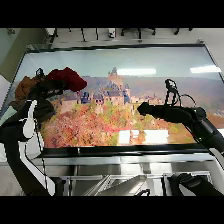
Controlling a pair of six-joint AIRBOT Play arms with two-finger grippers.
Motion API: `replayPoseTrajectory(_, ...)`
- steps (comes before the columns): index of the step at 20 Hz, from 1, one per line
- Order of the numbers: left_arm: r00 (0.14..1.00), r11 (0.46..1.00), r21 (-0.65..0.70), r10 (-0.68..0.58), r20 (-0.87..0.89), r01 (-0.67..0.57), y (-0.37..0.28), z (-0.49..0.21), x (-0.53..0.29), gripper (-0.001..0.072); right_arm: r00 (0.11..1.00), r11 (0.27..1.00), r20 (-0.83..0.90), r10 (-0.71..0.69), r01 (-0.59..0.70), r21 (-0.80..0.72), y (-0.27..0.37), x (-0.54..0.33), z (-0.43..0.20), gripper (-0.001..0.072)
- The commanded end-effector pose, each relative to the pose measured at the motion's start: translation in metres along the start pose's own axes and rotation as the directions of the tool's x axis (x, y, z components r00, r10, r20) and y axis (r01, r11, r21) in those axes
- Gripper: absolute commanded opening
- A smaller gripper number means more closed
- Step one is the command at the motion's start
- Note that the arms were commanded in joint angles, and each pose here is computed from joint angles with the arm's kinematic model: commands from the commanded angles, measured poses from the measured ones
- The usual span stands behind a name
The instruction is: Fold the shirts.
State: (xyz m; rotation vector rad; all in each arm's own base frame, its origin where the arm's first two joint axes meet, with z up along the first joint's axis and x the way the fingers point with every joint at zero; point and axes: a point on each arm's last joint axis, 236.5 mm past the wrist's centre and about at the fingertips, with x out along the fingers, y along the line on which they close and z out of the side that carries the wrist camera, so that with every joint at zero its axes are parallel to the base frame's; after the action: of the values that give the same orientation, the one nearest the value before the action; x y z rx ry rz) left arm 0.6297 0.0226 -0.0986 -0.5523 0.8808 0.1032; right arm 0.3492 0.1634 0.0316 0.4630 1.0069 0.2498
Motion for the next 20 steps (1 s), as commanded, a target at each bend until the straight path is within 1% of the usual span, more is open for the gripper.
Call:
replayPoseTrajectory(1, 0.998, 1.000, 0.005, -0.003, -0.055, 0.004, -0.002, -0.004, 0.008, 0.0014, 1.000, 1.000, -0.003, 0.007, -0.007, 0.009, 0.002, 0.000, -0.001, 0.0663)
replayPoseTrajectory(3, 0.997, 0.999, 0.030, -0.027, -0.074, 0.029, -0.022, 0.001, -0.002, 0.0014, 1.000, 1.000, -0.006, 0.017, -0.016, 0.019, 0.004, 0.000, -0.001, 0.0662)
replayPoseTrajectory(4, 0.995, 0.996, 0.068, -0.051, -0.085, 0.057, -0.041, 0.005, -0.013, 0.0014, 1.000, 1.000, -0.009, 0.017, -0.016, 0.021, 0.004, 0.000, -0.002, 0.0662)
replayPoseTrajectory(6, 0.988, 0.971, 0.201, -0.106, -0.111, 0.127, -0.094, 0.009, -0.046, 0.0014, 0.999, 0.999, -0.040, 0.018, -0.016, 0.029, 0.004, 0.000, -0.009, 0.0657)
replayPoseTrajectory(7, 0.983, 0.955, 0.250, -0.134, -0.129, 0.163, -0.123, 0.005, -0.066, 0.0014, 0.998, 1.000, -0.063, 0.012, -0.010, 0.027, 0.003, 0.000, -0.015, 0.0575)
replayPoseTrajectory(8, 0.976, 0.936, 0.289, -0.162, -0.148, 0.200, -0.153, -0.001, -0.091, 0.0014, 0.997, 1.000, -0.083, 0.008, -0.006, 0.019, 0.002, 0.000, -0.020, 0.0454)
replayPoseTrajectory(9, 0.968, 0.916, 0.326, -0.188, -0.164, 0.233, -0.180, -0.010, -0.115, 0.0014, 0.996, 1.000, -0.086, 0.007, -0.007, 0.001, 0.002, -0.001, -0.020, 0.0430)
replayPoseTrajectory(10, 0.959, 0.893, 0.363, -0.211, -0.189, 0.268, -0.207, -0.024, -0.140, 0.0014, 0.997, 1.000, -0.080, 0.009, -0.010, -0.008, 0.002, -0.002, -0.019, 0.0430)
replayPoseTrajectory(13, 0.918, 0.835, 0.422, -0.223, -0.328, 0.354, -0.256, -0.100, -0.198, 0.0014, 0.997, 1.000, -0.077, 0.010, -0.012, -0.026, 0.001, -0.018, -0.015, 0.0430)
replayPoseTrajectory(15, 0.874, 0.807, 0.437, -0.186, -0.449, 0.397, -0.270, -0.169, -0.221, 0.0014, 0.996, 1.000, -0.090, -0.001, -0.002, -0.031, -0.007, -0.040, -0.016, 0.0431)
replayPoseTrajectory(17, 0.823, 0.770, 0.459, -0.147, -0.548, 0.443, -0.280, -0.244, -0.239, 0.0014, 0.998, 1.000, -0.058, -0.017, 0.015, -0.024, -0.020, -0.063, -0.009, 0.0431)
replayPoseTrajectory(20, 0.769, 0.729, 0.476, -0.106, -0.631, 0.491, -0.287, -0.337, -0.250, 0.0014, 0.997, 0.998, -0.048, -0.059, 0.061, 0.032, -0.046, -0.087, -0.006, 0.0431)
